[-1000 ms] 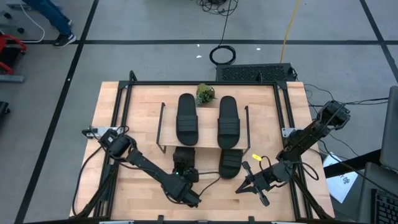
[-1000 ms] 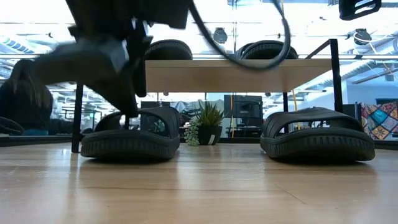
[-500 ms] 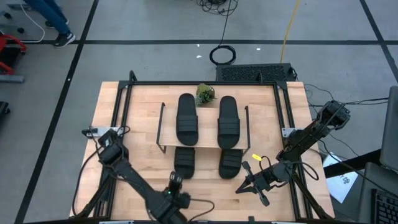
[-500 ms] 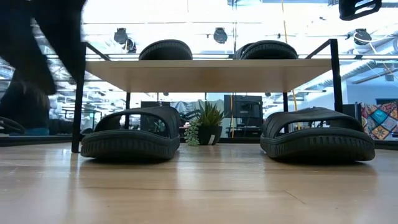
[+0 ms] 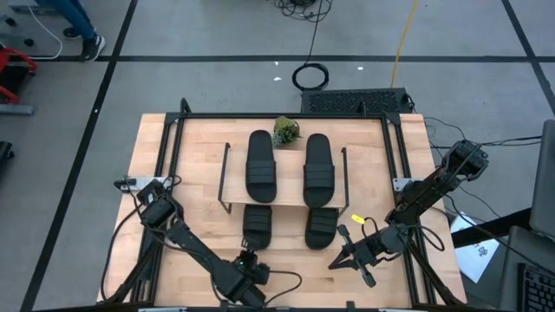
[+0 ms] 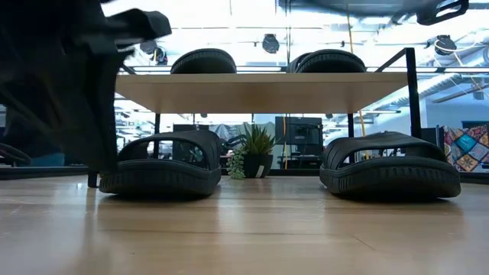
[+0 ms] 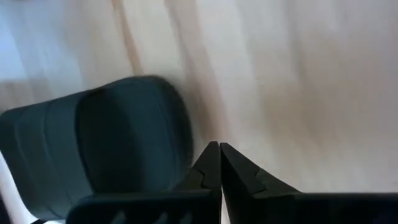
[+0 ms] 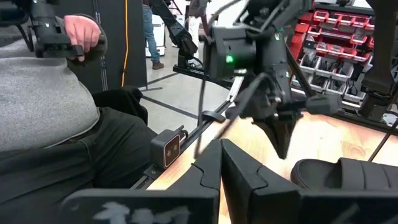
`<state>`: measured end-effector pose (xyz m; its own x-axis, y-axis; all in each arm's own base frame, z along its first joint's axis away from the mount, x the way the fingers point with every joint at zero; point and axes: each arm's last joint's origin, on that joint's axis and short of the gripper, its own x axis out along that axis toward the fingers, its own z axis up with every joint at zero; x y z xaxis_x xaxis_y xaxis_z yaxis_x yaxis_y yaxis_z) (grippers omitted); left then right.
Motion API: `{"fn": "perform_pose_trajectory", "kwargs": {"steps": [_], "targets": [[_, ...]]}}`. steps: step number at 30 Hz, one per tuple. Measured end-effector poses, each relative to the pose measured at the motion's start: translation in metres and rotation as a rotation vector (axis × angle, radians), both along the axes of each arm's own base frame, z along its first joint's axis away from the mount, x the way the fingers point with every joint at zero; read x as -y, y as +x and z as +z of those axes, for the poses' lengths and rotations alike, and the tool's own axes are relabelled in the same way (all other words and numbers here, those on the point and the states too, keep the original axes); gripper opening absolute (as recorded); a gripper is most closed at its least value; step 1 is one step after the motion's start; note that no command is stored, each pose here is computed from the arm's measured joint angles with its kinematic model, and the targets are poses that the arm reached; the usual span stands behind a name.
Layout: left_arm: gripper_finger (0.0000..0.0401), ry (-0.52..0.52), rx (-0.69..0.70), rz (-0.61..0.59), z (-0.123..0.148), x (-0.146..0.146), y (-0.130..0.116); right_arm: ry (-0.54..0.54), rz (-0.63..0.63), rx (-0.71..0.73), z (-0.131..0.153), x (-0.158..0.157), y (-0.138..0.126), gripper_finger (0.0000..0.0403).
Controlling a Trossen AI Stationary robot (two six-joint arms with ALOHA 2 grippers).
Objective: Pick and place slides into the shelf
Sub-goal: Put the black slide under the shelf
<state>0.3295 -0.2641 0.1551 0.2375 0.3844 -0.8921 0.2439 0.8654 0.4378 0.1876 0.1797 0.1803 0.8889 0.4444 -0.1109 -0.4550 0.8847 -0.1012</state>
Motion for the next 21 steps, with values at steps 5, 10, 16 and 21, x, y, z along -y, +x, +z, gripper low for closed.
{"fn": "perform_pose_trajectory", "kwargs": {"steps": [5,10,16,21], "targets": [[0.0001,0.021,-0.01,0.028,-0.009,-0.008,0.0,-0.002,0.0,0.001,0.0,0.0,0.0,0.0],[0.0,0.057,-0.009,0.059,-0.017,-0.019,0.001,-0.001,0.0,0.001,0.0,0.0,0.0,0.0],[0.0,0.077,-0.011,0.076,-0.02,-0.026,0.003,-0.002,0.0,0.001,0.0,0.0,0.0,0.0],[0.0,0.09,-0.002,0.088,-0.02,-0.031,0.007,-0.003,0.0,0.001,0.0,0.0,0.0,0.0]]}}
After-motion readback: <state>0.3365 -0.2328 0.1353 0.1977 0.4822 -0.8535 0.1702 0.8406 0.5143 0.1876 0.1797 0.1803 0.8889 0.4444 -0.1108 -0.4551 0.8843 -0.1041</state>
